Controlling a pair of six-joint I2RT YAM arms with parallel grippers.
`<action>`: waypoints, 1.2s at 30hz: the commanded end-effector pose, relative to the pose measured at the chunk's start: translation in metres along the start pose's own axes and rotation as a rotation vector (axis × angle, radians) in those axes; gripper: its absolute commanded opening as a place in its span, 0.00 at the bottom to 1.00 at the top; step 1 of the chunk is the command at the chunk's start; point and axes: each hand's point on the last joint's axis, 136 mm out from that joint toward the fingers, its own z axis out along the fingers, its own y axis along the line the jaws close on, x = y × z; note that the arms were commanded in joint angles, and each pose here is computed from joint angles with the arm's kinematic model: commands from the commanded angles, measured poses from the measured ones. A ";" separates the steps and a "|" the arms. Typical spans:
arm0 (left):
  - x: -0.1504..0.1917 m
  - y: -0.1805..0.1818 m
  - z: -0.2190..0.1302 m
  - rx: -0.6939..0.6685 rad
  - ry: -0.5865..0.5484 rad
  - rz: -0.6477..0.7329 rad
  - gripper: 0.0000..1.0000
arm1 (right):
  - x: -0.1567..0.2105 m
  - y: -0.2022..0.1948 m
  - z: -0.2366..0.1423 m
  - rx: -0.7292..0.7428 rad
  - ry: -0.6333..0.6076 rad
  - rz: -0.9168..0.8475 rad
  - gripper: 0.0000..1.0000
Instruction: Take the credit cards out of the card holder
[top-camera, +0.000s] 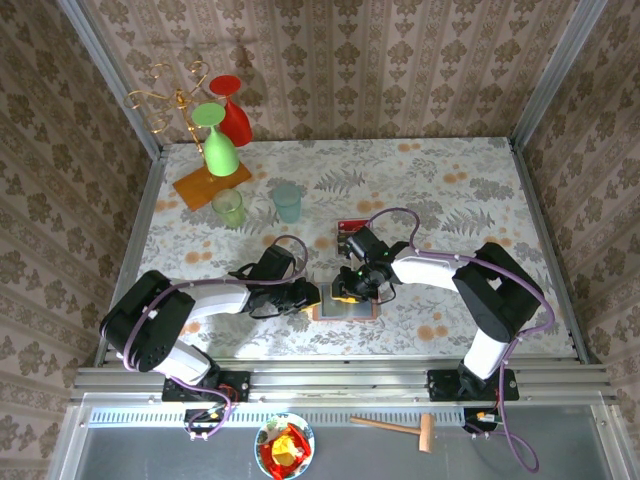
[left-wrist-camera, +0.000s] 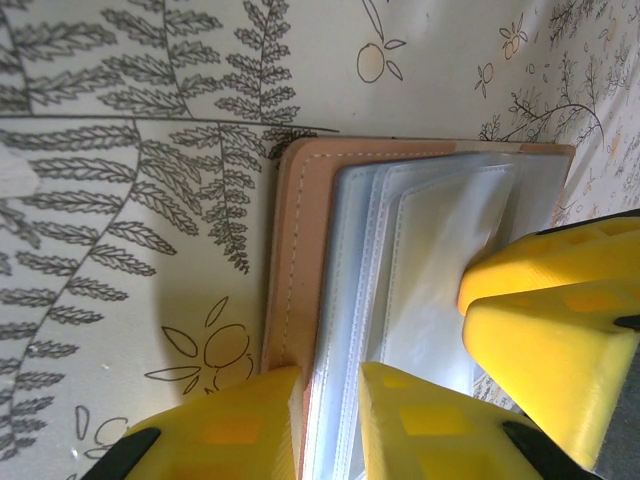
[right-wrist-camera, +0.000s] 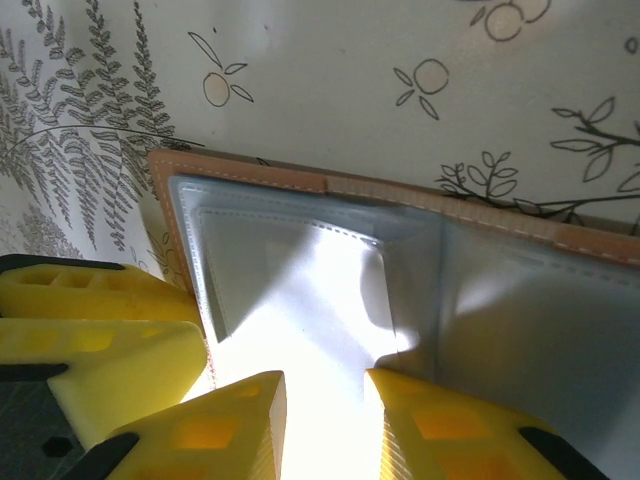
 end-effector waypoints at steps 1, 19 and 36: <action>0.007 0.012 0.004 -0.031 0.020 -0.030 0.23 | 0.004 -0.009 -0.003 0.061 -0.002 -0.006 0.30; 0.003 0.006 0.004 -0.025 0.018 -0.028 0.23 | 0.001 -0.007 -0.009 0.032 -0.037 -0.009 0.30; -0.008 -0.020 -0.007 0.007 -0.009 -0.001 0.24 | 0.001 -0.006 -0.010 -0.026 -0.050 0.007 0.30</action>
